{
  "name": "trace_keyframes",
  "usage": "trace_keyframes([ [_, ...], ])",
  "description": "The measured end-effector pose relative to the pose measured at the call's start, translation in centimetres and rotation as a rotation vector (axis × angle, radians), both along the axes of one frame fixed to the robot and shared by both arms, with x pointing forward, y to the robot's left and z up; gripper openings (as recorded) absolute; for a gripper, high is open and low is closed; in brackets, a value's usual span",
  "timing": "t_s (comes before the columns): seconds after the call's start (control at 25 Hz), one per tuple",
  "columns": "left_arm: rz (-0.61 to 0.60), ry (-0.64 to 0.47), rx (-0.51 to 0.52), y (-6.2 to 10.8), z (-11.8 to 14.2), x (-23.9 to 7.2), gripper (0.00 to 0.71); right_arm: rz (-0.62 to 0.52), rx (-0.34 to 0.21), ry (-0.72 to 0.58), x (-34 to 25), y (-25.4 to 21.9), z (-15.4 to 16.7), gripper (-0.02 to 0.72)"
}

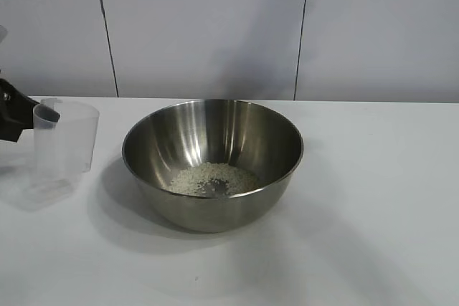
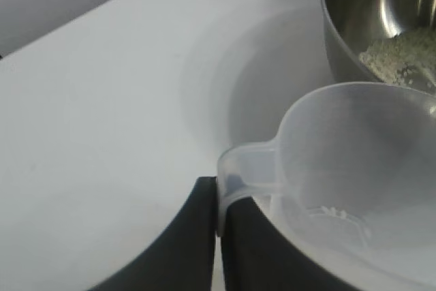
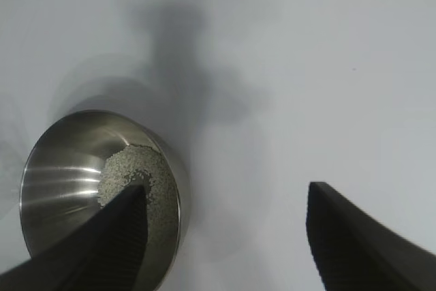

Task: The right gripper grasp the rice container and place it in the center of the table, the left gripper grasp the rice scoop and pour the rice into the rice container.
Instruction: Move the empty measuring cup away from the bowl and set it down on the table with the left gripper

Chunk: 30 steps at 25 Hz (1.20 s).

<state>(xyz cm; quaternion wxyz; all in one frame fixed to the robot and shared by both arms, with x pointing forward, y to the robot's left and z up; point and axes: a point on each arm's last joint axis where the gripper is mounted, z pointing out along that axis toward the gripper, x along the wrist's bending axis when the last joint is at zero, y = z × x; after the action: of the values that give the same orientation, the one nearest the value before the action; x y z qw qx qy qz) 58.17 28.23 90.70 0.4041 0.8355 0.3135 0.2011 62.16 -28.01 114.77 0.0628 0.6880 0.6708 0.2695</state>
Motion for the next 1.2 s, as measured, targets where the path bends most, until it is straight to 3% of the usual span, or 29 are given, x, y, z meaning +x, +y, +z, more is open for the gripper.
trace_keyframes([
  [0.28,0.001,-0.006,0.000,0.3,-1.1,2.3,0.008,0.000,0.002,0.000,0.0,0.0,0.0,0.463],
  [0.8,0.046,0.028,0.057,0.9,-2.2,2.6,0.010,-0.001,0.002,-0.004,0.0,0.0,0.0,0.463],
  [0.92,0.051,0.030,0.064,0.9,-2.3,2.6,0.049,-0.001,0.002,-0.004,0.0,0.0,0.0,0.463],
  [1.2,0.069,0.044,0.065,1.0,-2.4,2.6,0.216,-0.001,0.002,-0.004,0.0,0.0,0.0,0.463],
])
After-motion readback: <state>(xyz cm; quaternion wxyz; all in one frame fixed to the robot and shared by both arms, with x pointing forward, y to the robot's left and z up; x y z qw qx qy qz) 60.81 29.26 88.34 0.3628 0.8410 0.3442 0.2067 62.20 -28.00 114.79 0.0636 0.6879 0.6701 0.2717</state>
